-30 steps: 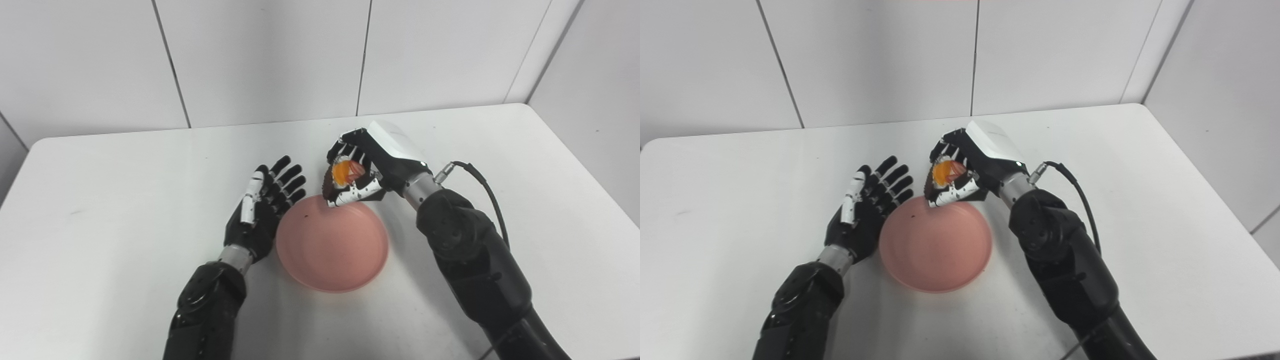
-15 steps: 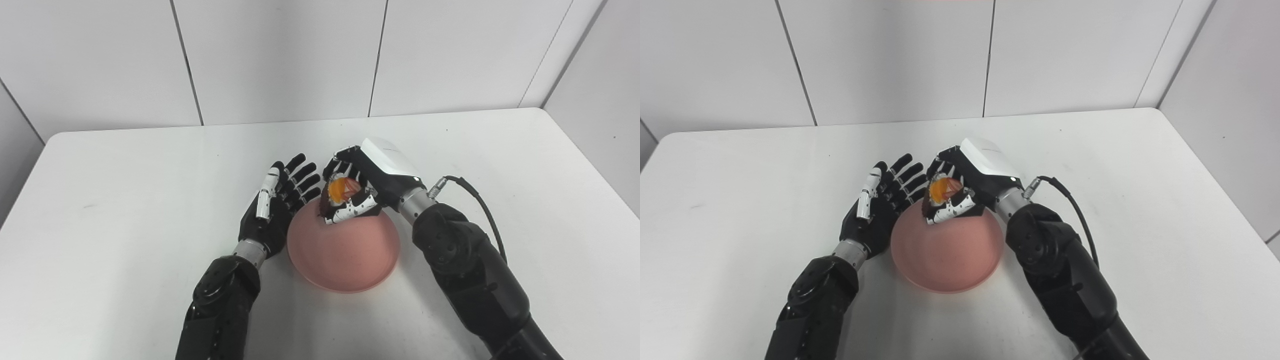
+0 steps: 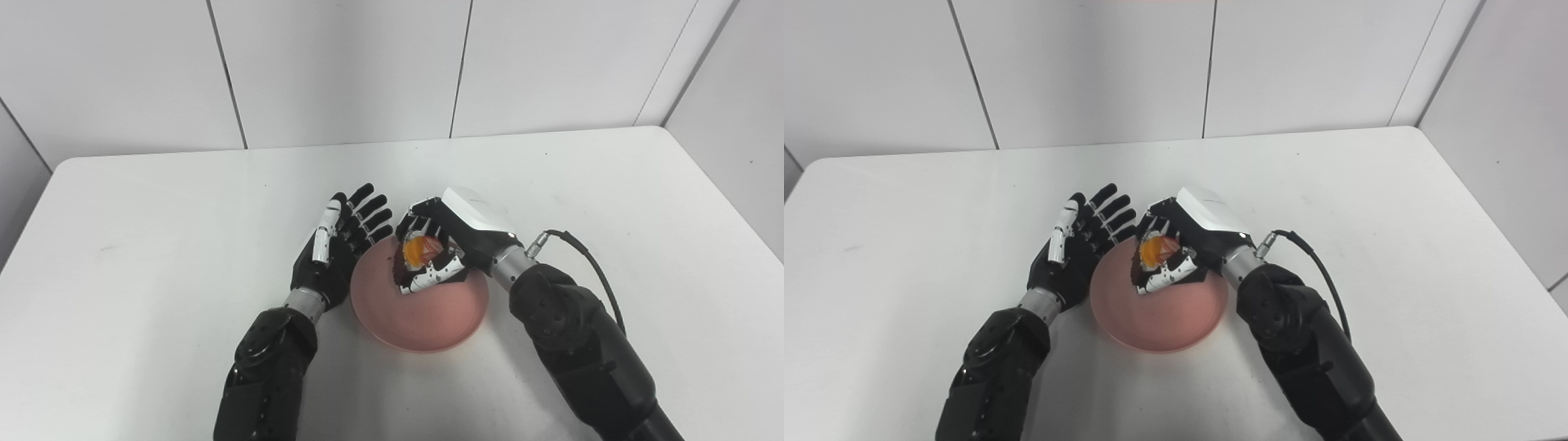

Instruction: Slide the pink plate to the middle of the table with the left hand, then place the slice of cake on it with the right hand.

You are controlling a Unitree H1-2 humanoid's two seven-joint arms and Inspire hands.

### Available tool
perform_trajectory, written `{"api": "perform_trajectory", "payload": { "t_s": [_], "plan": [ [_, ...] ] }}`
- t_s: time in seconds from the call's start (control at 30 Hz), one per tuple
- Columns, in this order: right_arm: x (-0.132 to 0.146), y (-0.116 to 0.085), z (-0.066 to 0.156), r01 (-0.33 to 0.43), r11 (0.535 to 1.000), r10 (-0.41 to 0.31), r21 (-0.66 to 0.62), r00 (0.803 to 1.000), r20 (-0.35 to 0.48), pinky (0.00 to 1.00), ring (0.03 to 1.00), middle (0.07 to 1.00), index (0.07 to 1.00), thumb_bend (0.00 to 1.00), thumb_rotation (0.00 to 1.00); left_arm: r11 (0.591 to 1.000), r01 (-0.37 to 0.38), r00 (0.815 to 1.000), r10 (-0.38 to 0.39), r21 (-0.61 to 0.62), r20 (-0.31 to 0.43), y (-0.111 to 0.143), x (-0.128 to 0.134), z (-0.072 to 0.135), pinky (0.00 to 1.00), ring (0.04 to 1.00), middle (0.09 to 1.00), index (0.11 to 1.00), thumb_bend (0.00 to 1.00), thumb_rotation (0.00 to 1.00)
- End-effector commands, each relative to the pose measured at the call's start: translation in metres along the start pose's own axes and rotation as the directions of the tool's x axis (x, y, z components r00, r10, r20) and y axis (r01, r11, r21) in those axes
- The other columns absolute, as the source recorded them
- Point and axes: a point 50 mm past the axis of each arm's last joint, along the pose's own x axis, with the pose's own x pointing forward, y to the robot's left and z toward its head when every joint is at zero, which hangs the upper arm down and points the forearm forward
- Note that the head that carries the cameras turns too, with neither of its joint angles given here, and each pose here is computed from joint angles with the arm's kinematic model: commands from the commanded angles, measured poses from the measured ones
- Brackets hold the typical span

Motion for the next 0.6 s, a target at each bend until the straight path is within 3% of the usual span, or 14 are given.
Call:
{"api": "perform_trajectory", "payload": {
  "t_s": [0.0,0.57],
  "plan": [
    [-0.001,-0.013,0.009,0.042,0.999,-0.041,-0.020,0.999,0.032,0.35,0.420,0.497,0.489,0.51,0.12,0.998,-0.068,0.991,0.067,-0.002,-0.118,0.014,-0.008,-0.018,0.86,0.870,0.870,0.867,0.38,1.00],
    [0.008,0.030,-0.011,-0.028,1.000,0.028,0.006,0.998,-0.048,0.32,0.413,0.496,0.490,0.51,0.12,0.999,-0.046,0.993,0.047,0.003,-0.112,0.013,-0.009,-0.016,0.89,0.892,0.888,0.881,0.38,1.00]
  ]
}}
